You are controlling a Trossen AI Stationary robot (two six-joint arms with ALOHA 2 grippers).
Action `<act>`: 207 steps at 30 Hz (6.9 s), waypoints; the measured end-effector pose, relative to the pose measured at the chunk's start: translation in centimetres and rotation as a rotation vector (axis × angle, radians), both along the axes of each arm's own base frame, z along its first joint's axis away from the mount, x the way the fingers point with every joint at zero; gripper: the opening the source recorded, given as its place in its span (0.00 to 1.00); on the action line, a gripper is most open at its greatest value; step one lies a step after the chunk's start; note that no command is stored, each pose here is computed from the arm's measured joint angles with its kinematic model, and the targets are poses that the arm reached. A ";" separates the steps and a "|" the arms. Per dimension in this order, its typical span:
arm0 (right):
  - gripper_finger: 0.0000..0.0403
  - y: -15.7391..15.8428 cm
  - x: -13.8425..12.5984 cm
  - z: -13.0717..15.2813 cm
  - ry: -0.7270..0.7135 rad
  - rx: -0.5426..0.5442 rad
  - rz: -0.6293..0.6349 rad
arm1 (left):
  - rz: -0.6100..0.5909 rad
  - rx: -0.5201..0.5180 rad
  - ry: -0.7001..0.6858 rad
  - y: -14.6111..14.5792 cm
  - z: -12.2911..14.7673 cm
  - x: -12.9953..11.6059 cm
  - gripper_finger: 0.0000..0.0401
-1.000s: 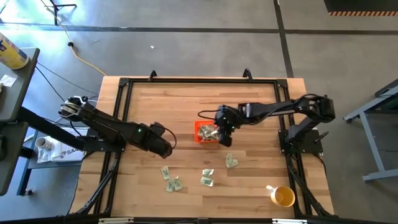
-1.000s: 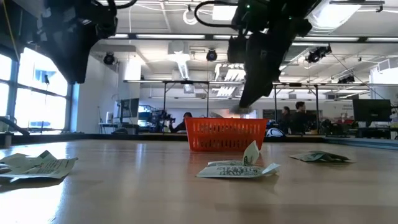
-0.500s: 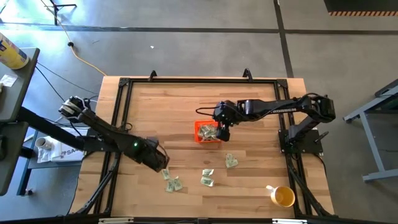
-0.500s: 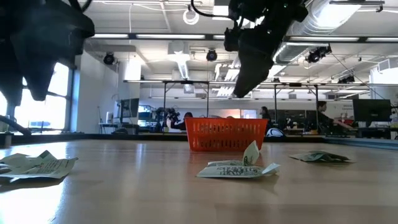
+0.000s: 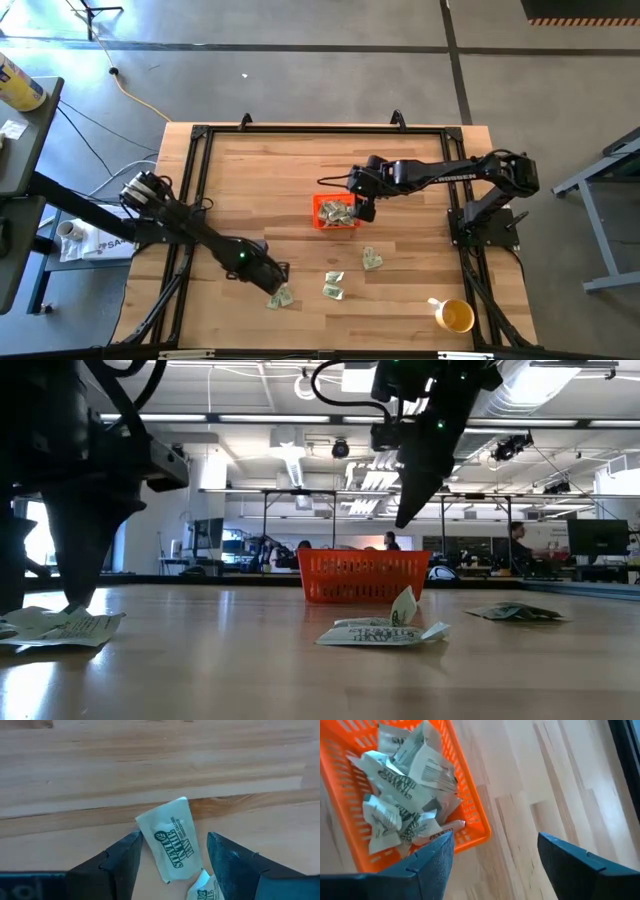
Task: Pick and place Stevia / Truvia into bins
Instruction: Put the light green stevia packet into the orange basket, then adjust the stevia packets in the orange bin
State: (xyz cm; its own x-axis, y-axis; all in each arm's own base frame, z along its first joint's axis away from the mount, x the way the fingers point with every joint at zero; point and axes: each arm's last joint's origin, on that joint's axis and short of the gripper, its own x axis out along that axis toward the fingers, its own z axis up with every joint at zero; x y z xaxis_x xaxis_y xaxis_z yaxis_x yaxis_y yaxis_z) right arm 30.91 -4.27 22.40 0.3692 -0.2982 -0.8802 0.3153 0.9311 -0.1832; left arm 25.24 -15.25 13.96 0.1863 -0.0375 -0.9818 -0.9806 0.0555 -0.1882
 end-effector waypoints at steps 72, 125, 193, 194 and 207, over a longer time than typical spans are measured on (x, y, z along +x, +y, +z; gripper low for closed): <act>0.69 4.7 -4.3 -2.5 0.200 0.139 0.347 | -0.502 0.530 -0.337 8.0 14.6 -1.4 0.58; 0.69 14.3 -6.4 -9.5 0.006 0.269 0.355 | -0.420 0.535 -0.334 5.9 12.3 -5.7 0.58; 0.30 3.1 2.1 -2.8 -0.312 0.319 0.014 | -0.474 0.536 -0.320 5.8 12.3 -5.7 0.58; 0.31 3.1 2.2 -2.7 -0.326 0.318 0.017 | -0.474 0.536 -0.320 5.8 12.3 -5.7 0.58; 0.32 2.5 2.9 -3.7 -0.332 0.239 0.001 | -0.478 0.541 -0.320 5.8 12.3 -5.7 0.58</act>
